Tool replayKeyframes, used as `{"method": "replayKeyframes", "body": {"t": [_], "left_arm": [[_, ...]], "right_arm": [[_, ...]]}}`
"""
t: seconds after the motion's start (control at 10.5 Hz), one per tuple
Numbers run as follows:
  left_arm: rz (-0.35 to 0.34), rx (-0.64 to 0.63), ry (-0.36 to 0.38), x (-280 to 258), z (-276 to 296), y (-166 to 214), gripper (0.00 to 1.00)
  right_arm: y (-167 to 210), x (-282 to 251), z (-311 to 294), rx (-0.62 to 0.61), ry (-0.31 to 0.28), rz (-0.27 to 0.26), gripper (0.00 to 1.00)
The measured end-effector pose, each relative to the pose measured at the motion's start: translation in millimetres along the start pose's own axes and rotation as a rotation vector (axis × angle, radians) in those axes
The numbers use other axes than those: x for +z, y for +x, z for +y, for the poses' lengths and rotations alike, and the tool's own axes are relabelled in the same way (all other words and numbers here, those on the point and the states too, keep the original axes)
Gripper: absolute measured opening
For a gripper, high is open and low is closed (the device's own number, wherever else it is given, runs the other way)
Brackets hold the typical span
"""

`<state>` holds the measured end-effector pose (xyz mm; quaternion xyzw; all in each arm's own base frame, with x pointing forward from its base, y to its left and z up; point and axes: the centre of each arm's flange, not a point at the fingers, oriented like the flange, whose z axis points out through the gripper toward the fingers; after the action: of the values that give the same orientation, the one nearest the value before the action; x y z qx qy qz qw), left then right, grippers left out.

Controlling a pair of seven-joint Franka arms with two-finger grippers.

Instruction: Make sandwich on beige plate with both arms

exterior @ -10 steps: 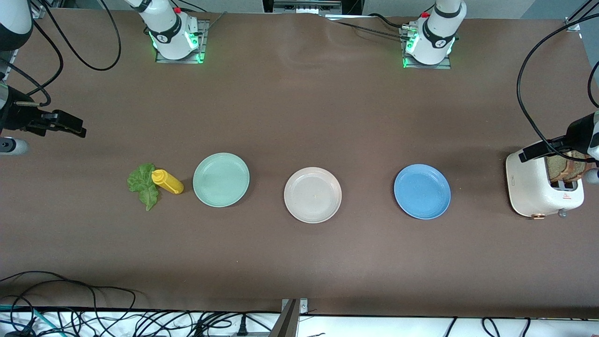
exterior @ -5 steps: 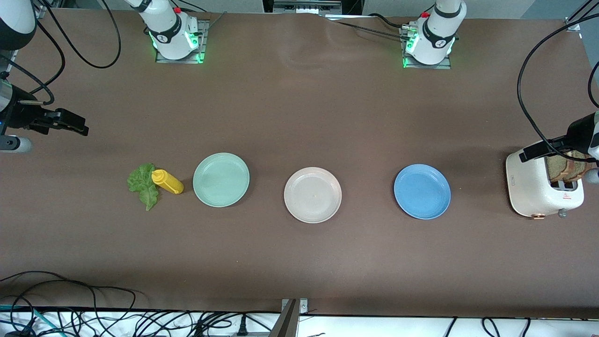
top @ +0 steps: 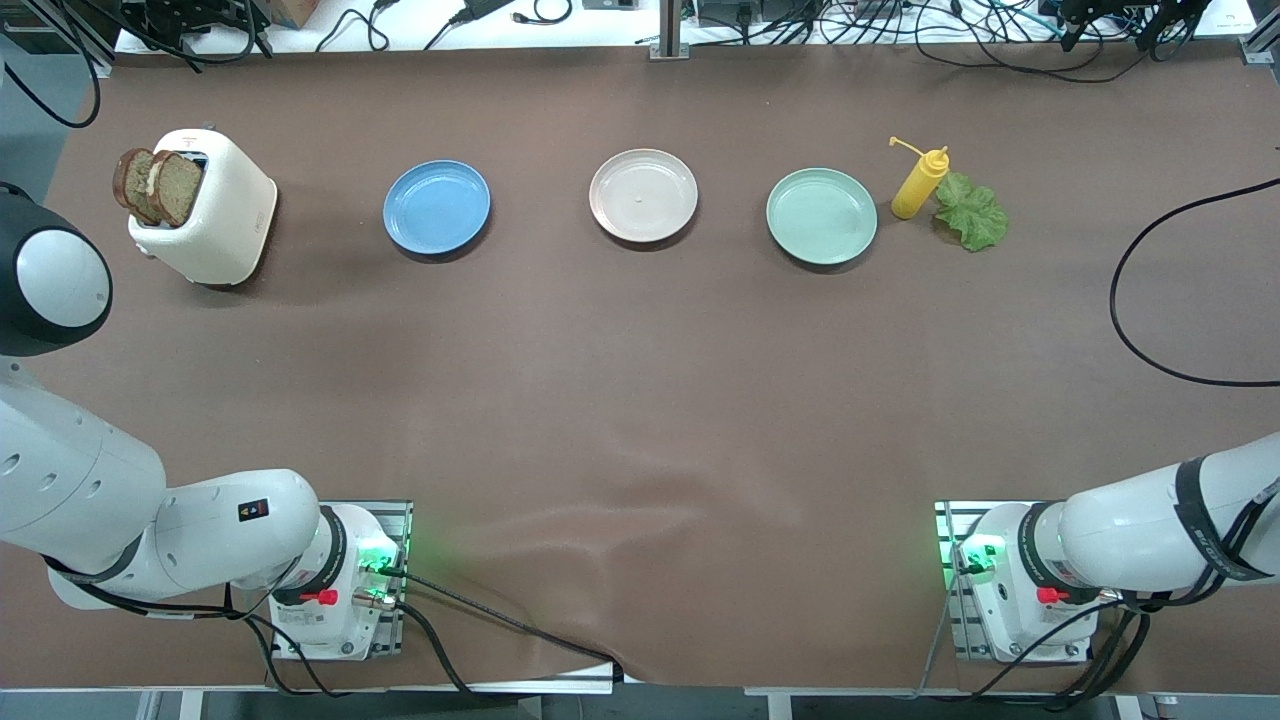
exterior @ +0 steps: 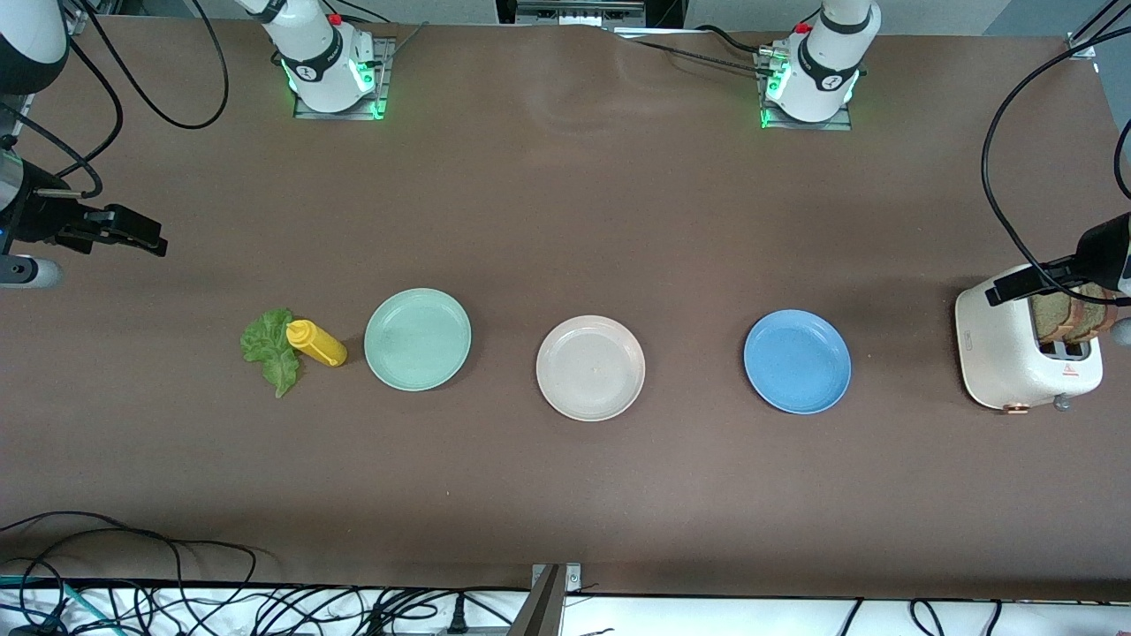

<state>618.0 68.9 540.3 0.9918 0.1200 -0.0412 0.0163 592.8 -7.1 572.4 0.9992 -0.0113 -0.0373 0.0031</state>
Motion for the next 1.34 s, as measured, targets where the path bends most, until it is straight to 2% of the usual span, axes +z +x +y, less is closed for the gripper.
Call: {"method": "replayKeyframes", "body": {"t": [1.34], "left_arm": [[0.001, -0.02, -0.002, -1, -13, 1, 1.0]], "right_arm": [[0, 3, 1, 0.002, 0.0, -0.006, 1.0]]}}
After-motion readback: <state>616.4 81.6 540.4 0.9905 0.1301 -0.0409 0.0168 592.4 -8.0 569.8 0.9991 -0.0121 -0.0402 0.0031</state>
